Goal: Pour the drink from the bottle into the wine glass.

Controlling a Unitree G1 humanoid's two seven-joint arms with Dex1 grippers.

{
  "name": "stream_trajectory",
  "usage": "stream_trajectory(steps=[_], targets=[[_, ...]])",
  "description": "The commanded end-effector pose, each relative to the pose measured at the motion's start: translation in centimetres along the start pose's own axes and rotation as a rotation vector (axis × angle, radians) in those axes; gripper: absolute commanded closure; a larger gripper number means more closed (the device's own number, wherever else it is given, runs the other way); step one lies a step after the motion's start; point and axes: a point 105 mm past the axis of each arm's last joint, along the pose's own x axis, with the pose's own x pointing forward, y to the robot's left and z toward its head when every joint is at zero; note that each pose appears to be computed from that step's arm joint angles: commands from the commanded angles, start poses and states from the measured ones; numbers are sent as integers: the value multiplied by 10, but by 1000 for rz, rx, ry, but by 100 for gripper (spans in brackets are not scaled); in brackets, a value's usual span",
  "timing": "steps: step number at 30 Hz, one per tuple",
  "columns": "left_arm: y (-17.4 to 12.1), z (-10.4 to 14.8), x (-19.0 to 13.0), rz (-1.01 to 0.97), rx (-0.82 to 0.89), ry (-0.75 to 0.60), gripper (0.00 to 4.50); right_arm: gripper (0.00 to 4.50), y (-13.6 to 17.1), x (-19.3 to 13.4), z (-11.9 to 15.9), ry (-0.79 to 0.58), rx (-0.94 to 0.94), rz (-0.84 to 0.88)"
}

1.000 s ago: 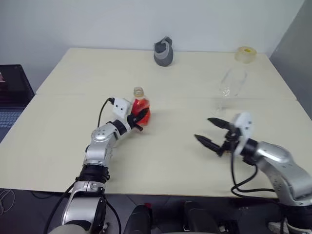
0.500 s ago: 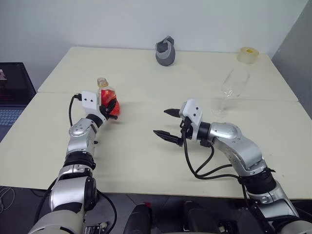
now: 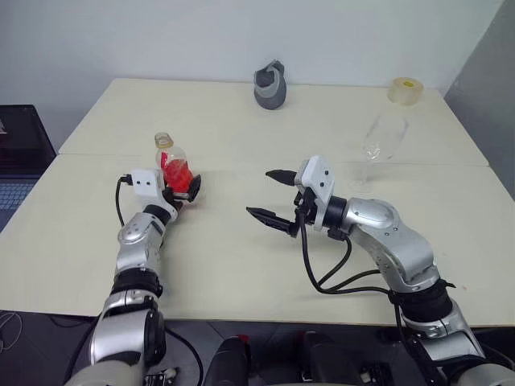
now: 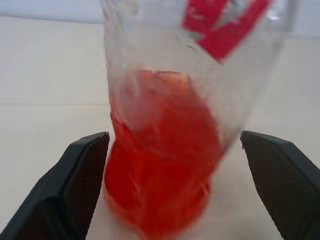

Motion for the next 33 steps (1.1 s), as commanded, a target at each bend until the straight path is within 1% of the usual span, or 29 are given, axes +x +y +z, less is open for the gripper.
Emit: stream_trajectory(steps=[1, 5, 9, 11, 13, 15, 18, 21, 22, 25, 28, 33], targets=[[-4, 14, -17, 0, -9, -47, 2, 0, 0, -15, 8, -41, -1, -41], [0, 17, -44, 39, 7, -28, 2, 0, -1, -33, -4, -5, 42, -83], [4, 20, -62, 61, 48, 1, 2, 0, -4, -41, -9, -1, 98, -130], [0, 24, -67, 31, 89, 13, 2, 0, -15, -49, -10, -23, 125, -222], [-17, 30, -67, -49, 119, 14, 2, 0, -28, -59, -13, -22, 126, -311], [-40, 38, -65, -160, 140, 11, 2, 0, -40, -71, -20, -3, 120, -406], [-72, 50, -62, -323, 163, 9, 2, 0, -46, -88, -41, 67, 123, -523], [-96, 59, -61, -459, 170, 21, 2, 0, -42, -97, -61, 122, 153, -585], [-103, 60, -60, -506, 170, 29, 2, 0, -46, -100, -65, 132, 151, -639], [-119, 63, -60, -627, 179, 53, 2, 0, -68, -108, -74, 133, 137, -823], [-129, 66, -58, -703, 178, 62, 2, 0, -87, -111, -79, 126, 114, -934], [-139, 76, -53, -808, 218, 65, 2, 0, -120, -109, -89, 96, 127, -1041]])
